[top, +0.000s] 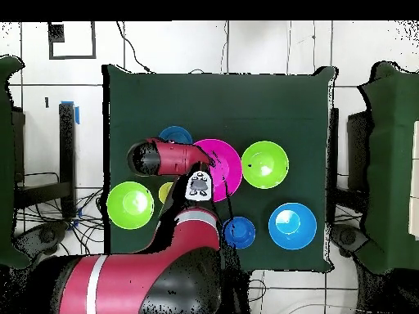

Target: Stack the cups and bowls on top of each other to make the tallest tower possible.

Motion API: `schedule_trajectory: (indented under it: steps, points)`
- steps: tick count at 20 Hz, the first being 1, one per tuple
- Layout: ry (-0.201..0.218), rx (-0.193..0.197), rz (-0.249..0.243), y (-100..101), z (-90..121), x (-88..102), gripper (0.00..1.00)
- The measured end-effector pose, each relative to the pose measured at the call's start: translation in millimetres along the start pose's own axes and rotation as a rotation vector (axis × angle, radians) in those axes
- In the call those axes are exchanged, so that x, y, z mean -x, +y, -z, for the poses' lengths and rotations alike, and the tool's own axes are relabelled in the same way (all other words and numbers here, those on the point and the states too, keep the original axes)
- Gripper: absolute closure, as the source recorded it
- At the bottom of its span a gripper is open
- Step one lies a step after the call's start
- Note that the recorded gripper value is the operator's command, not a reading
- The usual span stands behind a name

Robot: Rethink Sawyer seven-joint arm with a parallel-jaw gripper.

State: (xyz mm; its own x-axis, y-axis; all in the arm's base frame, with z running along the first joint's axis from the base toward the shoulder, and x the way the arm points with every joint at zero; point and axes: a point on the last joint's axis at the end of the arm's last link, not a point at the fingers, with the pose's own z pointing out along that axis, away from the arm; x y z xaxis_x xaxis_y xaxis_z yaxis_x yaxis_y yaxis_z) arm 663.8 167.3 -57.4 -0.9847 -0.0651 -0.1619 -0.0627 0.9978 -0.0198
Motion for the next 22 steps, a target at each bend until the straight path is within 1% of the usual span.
schedule_trajectory:
  steps: [3, 4, 12, 18, 22]
  points:
    - [-0.001, 0.000, 0.000, -0.1, -0.1, 0.0, 0.00]
    - [-0.011, -0.005, 0.003, 0.0, -0.1, 0.8, 1.00]
    - [-0.035, -0.027, 0.022, 1.5, 2.1, 3.4, 1.00]
    - [-0.047, -0.031, 0.023, 0.4, 3.6, 9.2, 1.00]
    - [-0.056, -0.031, 0.022, 0.3, 12.4, 14.3, 1.00]
